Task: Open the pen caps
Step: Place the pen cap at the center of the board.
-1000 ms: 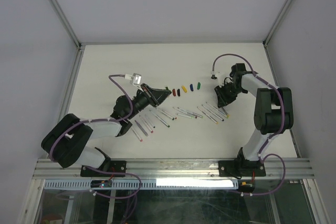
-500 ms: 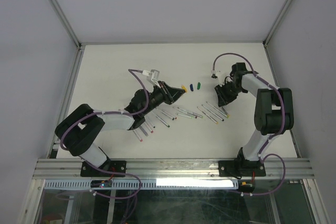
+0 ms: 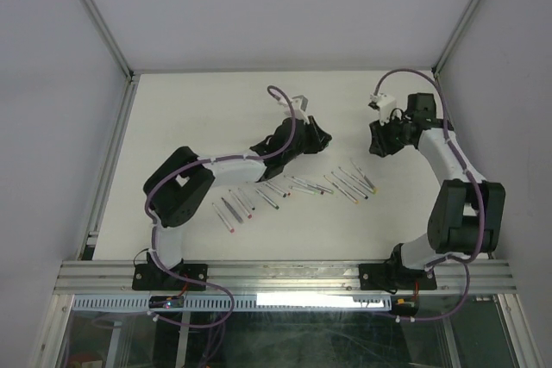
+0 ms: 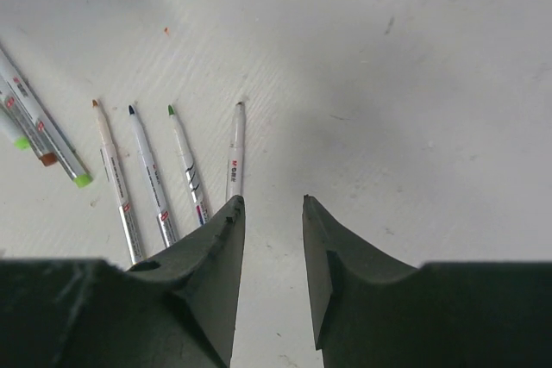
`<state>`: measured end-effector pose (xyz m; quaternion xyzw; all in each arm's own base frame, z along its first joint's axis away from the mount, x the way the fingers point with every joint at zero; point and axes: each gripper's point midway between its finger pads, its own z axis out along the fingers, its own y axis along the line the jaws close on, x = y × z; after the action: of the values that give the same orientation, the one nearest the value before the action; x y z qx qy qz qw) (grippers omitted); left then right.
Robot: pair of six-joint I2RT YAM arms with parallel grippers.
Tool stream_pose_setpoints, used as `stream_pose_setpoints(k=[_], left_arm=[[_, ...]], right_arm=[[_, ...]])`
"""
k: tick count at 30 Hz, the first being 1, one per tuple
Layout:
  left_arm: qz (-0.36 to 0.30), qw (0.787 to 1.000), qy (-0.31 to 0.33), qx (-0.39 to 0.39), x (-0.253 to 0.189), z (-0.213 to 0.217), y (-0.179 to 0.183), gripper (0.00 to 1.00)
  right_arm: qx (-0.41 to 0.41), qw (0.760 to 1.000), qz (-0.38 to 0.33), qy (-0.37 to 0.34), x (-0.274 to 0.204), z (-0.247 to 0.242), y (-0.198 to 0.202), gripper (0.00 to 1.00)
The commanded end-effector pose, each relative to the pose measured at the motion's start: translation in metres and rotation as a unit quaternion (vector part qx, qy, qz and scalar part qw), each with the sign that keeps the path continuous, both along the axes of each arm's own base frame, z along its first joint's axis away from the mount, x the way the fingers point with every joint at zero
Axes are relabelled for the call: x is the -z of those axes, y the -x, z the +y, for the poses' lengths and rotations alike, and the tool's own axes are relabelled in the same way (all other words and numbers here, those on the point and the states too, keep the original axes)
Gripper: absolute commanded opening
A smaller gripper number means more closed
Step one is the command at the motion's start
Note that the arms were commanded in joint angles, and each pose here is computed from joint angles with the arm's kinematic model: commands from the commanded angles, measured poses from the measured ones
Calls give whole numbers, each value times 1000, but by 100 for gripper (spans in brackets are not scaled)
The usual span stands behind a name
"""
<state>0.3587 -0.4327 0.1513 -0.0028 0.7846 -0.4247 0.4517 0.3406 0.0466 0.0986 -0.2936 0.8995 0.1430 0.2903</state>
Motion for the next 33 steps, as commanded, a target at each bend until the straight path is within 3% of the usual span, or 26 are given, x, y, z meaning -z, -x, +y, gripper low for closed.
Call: stream_pose_setpoints(k=[1, 8, 22, 33], left_arm=[[48, 993, -98, -51, 32, -9, -19, 0], [67, 981, -169, -60, 57, -57, -49, 0], [47, 974, -210, -66, 77, -85, -77, 0], [48, 972, -222, -66, 90, -84, -79, 19]], right_arm=[[32, 992, -109, -46, -54, -8, -17, 35], [73, 975, -186, -95, -96, -25, -16, 36], [84, 969, -193, -130, -105, -31, -11, 36], [81, 969, -186, -138, -103, -29, -10, 36]])
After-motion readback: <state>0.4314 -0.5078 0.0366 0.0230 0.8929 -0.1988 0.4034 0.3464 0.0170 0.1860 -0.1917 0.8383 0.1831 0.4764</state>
